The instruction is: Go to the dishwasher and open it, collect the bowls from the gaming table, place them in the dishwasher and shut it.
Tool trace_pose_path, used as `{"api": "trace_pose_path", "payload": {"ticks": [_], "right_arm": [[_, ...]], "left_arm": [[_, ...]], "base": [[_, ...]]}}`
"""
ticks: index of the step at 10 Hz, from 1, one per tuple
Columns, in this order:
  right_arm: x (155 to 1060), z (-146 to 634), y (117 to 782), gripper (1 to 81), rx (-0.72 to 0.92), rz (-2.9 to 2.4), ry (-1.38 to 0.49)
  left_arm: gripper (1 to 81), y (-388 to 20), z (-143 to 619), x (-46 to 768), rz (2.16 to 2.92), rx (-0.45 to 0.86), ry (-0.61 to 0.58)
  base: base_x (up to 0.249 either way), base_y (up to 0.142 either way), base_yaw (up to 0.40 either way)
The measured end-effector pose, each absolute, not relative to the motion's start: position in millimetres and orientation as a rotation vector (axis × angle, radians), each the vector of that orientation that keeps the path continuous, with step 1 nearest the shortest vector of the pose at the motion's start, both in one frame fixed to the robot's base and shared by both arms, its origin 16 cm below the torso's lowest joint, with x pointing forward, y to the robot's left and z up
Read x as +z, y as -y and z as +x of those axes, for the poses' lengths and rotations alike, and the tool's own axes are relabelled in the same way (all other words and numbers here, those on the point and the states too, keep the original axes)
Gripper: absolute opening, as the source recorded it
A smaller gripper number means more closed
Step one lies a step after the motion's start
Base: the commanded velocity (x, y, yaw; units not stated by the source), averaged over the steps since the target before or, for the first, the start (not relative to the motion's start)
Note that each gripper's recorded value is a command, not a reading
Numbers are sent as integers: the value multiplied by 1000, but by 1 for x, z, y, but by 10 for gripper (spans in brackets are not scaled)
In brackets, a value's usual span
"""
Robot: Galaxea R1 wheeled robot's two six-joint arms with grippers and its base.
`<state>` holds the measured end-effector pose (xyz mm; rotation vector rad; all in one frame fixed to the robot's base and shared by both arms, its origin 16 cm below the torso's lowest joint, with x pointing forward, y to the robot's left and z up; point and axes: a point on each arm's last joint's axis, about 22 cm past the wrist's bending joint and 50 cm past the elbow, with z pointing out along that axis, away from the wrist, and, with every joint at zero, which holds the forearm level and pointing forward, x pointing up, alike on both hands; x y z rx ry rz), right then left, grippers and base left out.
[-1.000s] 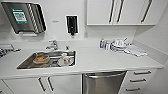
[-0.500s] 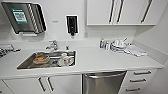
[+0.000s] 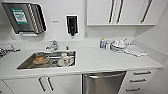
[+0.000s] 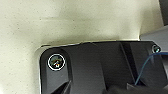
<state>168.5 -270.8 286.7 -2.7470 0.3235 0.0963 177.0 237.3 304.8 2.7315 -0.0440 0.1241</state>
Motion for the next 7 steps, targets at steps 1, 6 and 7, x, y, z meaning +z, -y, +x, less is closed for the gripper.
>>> {"api": "trace_pose_path", "payload": {"ticks": [1, 6, 7], "right_arm": [[283, 149, 256, 811, 104, -2754, -304], [277, 110, 225, 811, 136, -2756, -299], [277, 102, 218, 811, 143, -2752, -299]], "left_arm": [[811, -236, 174, 301, 2742, 119, 44], [811, -240, 157, 277, 2827, 92, 52], [811, -234, 155, 275, 2831, 86, 53]], "base": [[0, 0, 0], [0, 0, 0], [0, 0, 0]]}}
